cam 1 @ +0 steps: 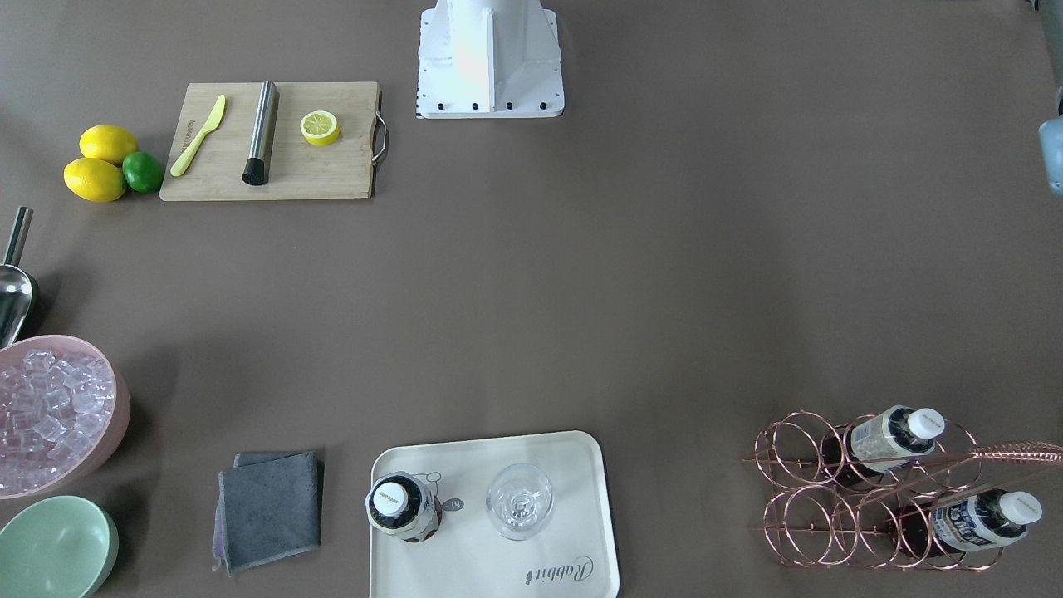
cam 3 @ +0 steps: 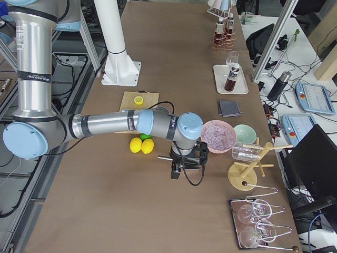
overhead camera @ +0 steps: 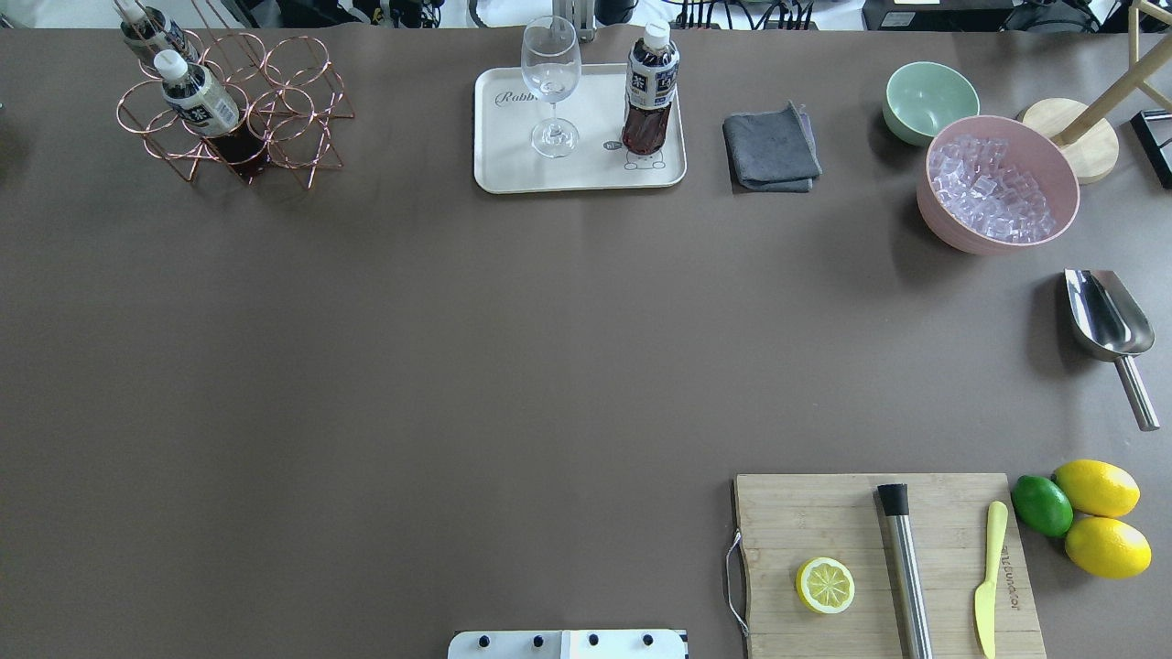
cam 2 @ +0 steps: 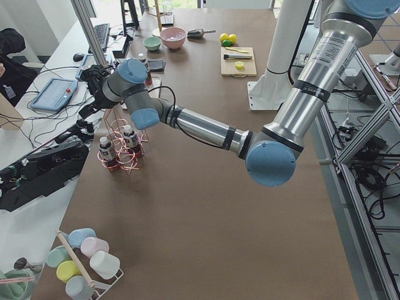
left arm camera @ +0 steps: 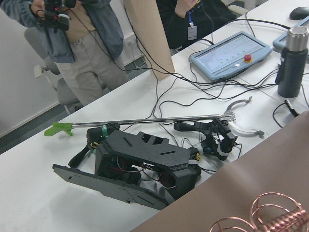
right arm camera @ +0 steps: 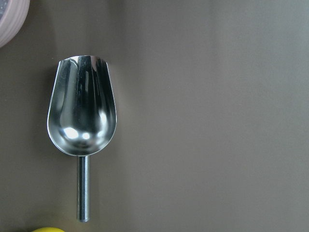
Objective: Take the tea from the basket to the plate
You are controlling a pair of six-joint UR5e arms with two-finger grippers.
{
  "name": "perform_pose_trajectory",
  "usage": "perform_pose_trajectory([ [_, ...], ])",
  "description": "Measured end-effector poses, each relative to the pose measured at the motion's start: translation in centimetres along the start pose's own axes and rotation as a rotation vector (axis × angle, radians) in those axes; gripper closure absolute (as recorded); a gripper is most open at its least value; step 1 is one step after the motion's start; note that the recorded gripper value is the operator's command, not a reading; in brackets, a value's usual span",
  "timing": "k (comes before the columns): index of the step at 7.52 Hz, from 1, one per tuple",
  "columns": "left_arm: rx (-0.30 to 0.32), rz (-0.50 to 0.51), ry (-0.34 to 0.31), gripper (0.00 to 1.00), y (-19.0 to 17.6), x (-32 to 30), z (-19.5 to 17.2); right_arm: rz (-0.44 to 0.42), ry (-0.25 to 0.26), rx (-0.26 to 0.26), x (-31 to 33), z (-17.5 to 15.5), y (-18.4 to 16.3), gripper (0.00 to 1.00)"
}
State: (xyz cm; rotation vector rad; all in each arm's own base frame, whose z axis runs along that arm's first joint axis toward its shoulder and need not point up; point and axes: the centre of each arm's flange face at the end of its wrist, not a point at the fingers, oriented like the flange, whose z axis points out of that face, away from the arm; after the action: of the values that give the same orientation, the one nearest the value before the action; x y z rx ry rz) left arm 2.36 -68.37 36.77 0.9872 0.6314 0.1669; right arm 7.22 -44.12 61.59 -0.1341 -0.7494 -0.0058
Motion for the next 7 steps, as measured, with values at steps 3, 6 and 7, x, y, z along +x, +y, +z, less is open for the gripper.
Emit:
perform_pose_trajectory([
  [3, -0.057, -0.122, -0.072, 0.02, 6.0, -6.8, -4.5, 0.001, -0.001, 0.0, 0.1, 0.0, -0.1, 0.0],
  [6, -0.357, -0.541, 0.115, 0.02, 11.7, -14.2, -10.6, -0.028, -0.003, 0.026, -0.4, -0.2, -0.5, 0.0],
  [7, -0.408, -0.623, 0.13, 0.02, 15.8, -15.0, -11.4, -0.044, -0.003, 0.042, -0.4, -0.2, -0.5, 0.0],
])
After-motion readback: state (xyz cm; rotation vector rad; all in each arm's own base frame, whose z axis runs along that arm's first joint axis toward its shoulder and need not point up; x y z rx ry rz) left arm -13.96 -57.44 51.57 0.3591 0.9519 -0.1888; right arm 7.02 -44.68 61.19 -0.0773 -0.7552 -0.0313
